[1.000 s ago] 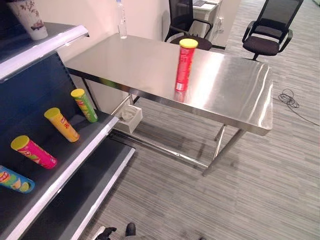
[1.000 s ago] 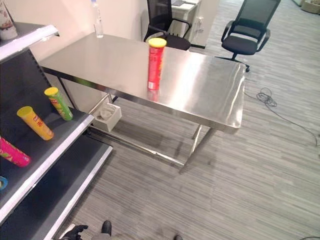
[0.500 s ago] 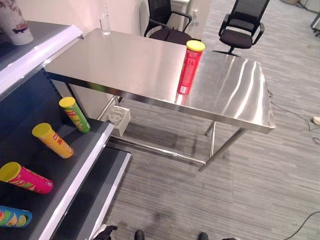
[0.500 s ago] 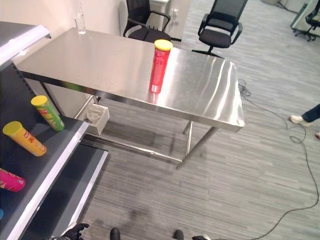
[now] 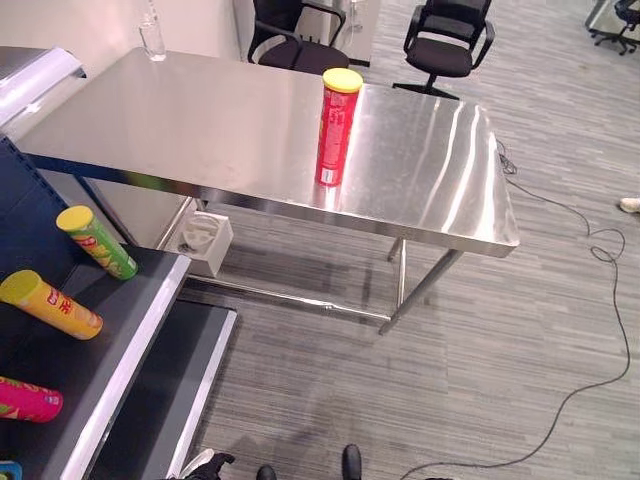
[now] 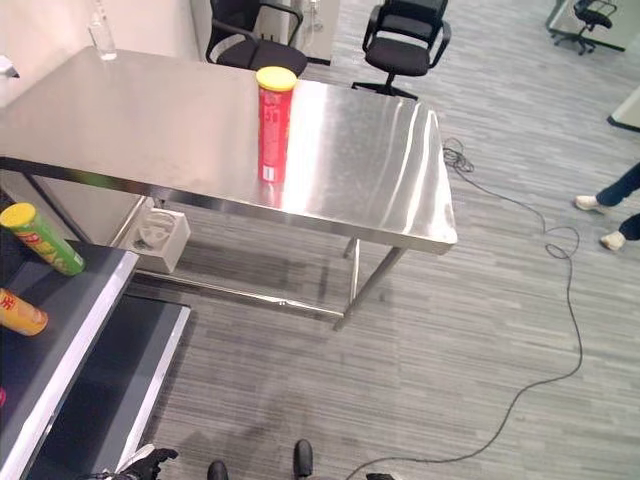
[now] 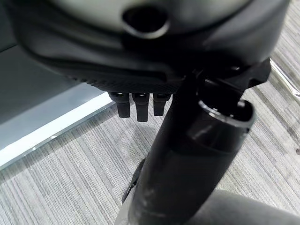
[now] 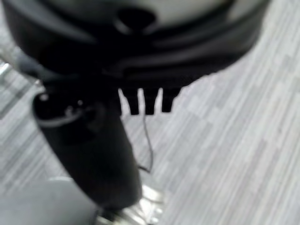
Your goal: Put the goods on the table back onto the shelves and tidy them up.
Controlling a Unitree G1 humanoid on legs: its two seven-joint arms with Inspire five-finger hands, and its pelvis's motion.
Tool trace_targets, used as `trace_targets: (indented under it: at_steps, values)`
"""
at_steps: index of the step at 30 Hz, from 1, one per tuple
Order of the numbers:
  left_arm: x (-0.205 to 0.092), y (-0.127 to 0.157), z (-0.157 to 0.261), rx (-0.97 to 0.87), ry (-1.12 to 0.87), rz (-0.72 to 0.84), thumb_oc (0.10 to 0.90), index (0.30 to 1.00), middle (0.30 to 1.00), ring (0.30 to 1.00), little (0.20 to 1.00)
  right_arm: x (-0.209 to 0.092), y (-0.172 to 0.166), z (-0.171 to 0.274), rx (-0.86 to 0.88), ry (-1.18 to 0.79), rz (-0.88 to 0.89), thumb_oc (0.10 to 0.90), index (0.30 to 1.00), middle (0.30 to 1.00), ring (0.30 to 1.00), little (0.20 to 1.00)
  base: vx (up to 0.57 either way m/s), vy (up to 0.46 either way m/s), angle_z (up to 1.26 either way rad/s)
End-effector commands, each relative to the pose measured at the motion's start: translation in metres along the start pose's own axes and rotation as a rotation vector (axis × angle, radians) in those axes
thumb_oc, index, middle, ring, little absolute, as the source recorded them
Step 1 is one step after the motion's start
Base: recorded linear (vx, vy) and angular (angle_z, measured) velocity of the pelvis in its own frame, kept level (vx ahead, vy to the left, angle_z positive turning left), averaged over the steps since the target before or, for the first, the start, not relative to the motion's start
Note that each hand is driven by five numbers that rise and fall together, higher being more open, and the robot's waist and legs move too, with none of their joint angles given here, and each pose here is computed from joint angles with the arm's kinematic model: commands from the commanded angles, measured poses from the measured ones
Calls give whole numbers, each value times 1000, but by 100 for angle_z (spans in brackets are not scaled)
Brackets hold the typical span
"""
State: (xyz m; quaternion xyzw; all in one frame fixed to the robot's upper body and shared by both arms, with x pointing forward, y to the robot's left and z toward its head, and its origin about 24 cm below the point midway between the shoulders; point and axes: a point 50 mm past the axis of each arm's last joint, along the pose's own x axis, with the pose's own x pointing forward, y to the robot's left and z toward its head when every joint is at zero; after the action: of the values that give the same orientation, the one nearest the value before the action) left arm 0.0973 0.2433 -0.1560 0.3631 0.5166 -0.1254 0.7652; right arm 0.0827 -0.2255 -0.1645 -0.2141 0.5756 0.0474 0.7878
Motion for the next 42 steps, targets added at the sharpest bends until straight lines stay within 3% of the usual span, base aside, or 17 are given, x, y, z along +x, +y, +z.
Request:
trace_targets:
  at_steps: [1,4,8,9,10,11,12,13,16,17,19,20,22,31,34,36,42]
  values:
    - [6,-13,55,-55,-150,-39,800,900,900,900,900,2,-24,39,-11,-147,-64,800,900,900,900,900,229,-161,22]
    - [6,-8,58,-79,-163,-19,800,900,900,900,900,-4,-43,65,-43,-279,-119,800,900,900,900,900,97,-157,18]
    - [5,-5,73,-101,-226,6,800,900,900,900,900,-39,-111,90,-18,-498,-376,800,900,900,900,900,55,-120,37]
    - [5,-5,73,-101,-226,5,800,900,900,900,900,-39,-111,90,-18,-498,-376,800,900,900,900,900,117,16,36]
    - [5,-7,73,-112,-228,7,800,900,900,900,900,-56,-137,92,-6,-559,-493,800,900,900,900,900,81,24,8]
    - [5,-8,74,-111,-229,5,800,900,900,900,900,-56,-137,91,-6,-557,-494,800,900,900,900,900,205,76,20]
    - [5,-12,66,-155,-198,3,800,900,900,900,900,-80,-166,98,-7,-636,-639,800,900,900,900,900,127,54,24]
    - [5,-12,67,-154,-199,2,800,900,900,900,900,-80,-166,98,-7,-635,-639,800,900,900,900,900,256,131,20]
    - [4,-23,57,-209,-140,-8,800,900,900,900,900,-123,-197,113,42,-805,-817,800,900,900,900,900,194,109,10]
    - [4,-23,57,-207,-141,-9,800,900,900,900,900,-123,-197,112,43,-803,-818,800,900,900,900,900,193,77,10]
    - [4,-23,56,-196,-138,-6,800,900,900,900,900,-156,-199,130,110,-1036,-737,800,900,900,900,900,205,82,-7]
    - [4,-24,56,-195,-139,-8,800,900,900,900,900,-157,-200,129,111,-1034,-735,800,900,900,900,900,157,78,-7]
    - [2,-29,44,-244,-104,-34,800,900,900,900,900,-187,-193,128,-3,-1152,-600,800,900,900,900,900,320,194,-20]
    - [4,-14,60,-148,-200,-31,800,900,900,900,900,-216,-194,140,-221,-1185,-368,800,900,900,900,900,164,171,-36]
    - [4,-10,74,-126,-260,-30,800,900,900,900,900,-234,-205,142,-185,-1248,-316,800,900,900,900,900,100,179,-31]
    - [3,-13,75,-123,-270,-44,800,900,900,900,900,-240,-216,135,-98,-1279,-338,800,900,900,900,900,110,142,-52]
    - [0,-29,75,-105,-283,-97,800,900,900,900,900,-290,-255,121,126,-1522,-673,800,900,900,900,900,103,152,-39]
